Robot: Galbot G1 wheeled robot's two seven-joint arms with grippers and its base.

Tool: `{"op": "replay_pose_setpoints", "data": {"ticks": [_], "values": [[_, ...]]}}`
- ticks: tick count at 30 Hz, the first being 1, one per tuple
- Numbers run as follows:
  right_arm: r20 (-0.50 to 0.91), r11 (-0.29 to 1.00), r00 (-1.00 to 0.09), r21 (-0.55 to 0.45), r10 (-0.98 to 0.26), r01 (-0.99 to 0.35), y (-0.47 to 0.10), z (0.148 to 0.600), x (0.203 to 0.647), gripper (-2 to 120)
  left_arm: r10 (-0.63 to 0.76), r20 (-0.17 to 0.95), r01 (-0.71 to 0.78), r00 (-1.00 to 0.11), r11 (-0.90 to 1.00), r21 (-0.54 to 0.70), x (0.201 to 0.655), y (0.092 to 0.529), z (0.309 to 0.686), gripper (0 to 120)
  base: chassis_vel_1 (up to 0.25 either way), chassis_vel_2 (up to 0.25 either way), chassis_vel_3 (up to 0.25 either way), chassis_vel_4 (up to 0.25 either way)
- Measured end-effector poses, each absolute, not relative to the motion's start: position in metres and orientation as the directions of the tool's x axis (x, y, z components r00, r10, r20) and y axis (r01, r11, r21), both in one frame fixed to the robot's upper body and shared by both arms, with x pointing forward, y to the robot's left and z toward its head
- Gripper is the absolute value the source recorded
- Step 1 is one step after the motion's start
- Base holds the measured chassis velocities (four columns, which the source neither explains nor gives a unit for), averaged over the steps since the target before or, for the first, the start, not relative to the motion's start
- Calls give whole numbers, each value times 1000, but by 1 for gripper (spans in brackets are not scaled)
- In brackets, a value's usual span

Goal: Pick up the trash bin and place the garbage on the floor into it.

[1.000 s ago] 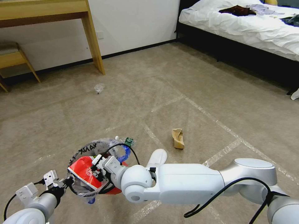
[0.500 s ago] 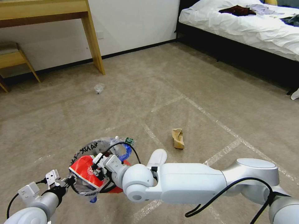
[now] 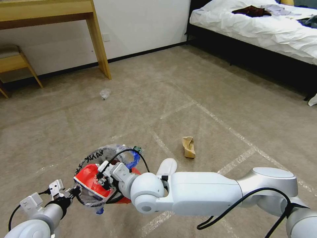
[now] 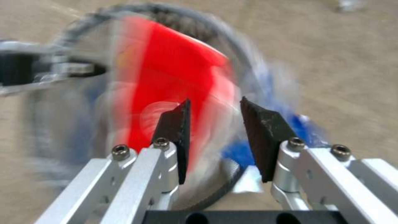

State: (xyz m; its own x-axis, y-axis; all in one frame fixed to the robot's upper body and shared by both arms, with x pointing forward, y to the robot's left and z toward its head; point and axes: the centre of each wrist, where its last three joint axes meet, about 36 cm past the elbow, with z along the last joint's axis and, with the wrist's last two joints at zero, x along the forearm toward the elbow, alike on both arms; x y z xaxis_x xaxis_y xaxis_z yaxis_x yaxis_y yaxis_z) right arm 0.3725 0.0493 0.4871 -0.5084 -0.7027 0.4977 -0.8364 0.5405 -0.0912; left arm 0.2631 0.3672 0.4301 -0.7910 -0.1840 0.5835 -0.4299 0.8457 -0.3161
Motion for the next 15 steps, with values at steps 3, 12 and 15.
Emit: {"op": "replay_pose_setpoints", "data": {"ticks": [3,12,15], "values": [[481,530,-498,-80,-721,-844,52,482,371,32,-154,585,-410,-796,848,-335,263,363,431,1,0,0,0,0],[483,522,-486,-69,-728,-850,53,477,370,32,-134,576,-392,-807,850,-352,264,363,434,1,0,0,0,0],[483,520,-484,-67,-729,-851,53,477,370,32,-126,574,-386,-809,850,-358,264,363,434,1,0,0,0,0]]}}
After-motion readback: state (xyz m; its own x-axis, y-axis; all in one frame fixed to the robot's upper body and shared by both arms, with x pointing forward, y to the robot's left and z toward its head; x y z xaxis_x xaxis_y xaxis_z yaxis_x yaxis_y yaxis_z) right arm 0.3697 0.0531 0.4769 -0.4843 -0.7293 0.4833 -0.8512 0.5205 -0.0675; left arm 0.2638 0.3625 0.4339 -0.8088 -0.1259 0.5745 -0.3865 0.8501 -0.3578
